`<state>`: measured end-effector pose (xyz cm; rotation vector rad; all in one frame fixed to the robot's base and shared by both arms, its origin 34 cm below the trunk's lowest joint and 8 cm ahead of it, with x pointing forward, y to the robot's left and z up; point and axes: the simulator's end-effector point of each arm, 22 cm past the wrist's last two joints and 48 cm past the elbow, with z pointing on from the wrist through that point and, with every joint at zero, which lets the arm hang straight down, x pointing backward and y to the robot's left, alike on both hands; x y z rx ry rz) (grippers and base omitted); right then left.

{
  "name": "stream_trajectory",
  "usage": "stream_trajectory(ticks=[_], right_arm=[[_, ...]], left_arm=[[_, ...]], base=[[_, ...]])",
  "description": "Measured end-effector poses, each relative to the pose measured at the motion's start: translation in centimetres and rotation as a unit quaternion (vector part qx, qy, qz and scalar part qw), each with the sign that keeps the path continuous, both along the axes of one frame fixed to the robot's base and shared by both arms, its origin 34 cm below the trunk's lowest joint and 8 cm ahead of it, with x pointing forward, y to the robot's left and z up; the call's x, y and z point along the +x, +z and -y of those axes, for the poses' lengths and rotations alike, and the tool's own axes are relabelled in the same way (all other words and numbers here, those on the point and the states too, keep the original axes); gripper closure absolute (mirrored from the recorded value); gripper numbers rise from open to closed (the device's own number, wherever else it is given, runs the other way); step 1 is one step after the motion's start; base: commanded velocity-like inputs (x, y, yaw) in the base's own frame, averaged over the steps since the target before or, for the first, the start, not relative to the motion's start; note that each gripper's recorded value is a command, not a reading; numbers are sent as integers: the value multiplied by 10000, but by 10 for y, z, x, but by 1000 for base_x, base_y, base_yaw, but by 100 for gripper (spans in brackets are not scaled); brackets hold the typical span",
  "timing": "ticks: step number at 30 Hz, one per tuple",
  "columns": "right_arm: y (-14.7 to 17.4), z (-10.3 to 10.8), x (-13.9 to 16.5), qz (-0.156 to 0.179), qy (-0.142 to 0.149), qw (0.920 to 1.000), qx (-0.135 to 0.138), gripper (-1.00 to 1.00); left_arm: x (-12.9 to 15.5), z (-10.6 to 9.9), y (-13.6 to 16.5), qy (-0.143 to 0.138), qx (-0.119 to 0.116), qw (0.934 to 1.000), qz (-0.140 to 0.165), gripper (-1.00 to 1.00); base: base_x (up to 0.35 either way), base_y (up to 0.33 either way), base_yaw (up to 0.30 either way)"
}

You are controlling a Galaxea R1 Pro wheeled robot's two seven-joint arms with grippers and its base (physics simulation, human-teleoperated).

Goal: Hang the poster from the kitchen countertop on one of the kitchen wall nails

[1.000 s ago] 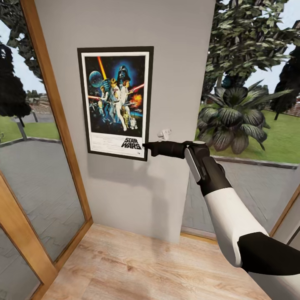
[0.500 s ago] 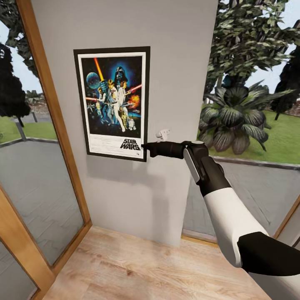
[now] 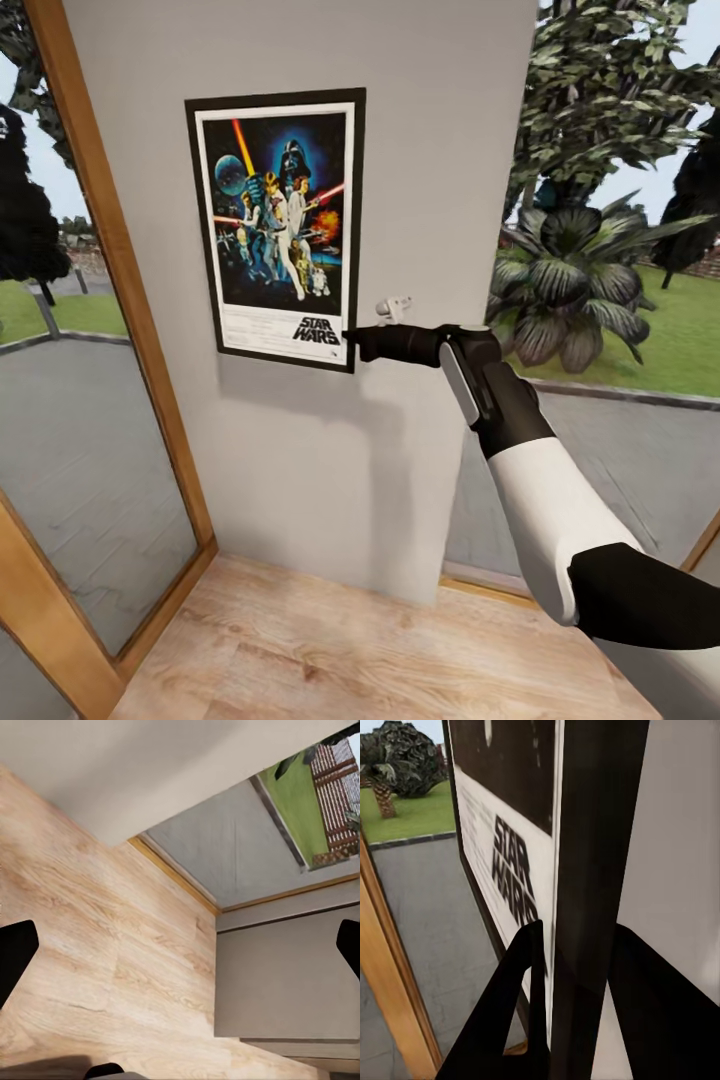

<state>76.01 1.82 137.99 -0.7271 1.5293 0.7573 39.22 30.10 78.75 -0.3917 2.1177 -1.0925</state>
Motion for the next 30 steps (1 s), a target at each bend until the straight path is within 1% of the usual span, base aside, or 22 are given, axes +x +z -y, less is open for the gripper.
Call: stream_trajectory(ticks=[10,14,21,27,30], right_arm=[[1,-1,0,6,7,10000,3,100],[-1,-4,-2,14,31,10000,-41,100],[-3,-8,-4,25,65,9999,-102,100],[-3,-8,-4,25,71,9999,-109,100],[-3,-8,-4,26,72,9999,-110,100]], left_arm=[[0,-1,0,-2,5,10000,1,-100],[0,-1,0,-4,5,10000,0,-100],[0,-1,0,1,9,10000,-1,-100],[0,-1,0,0,10,10000,-4,-100],[0,-1,0,1,10,10000,-2,-100]], base=[[108,98,0],[52,49,0],[152,132,0],[64,39,0],[185,11,0]])
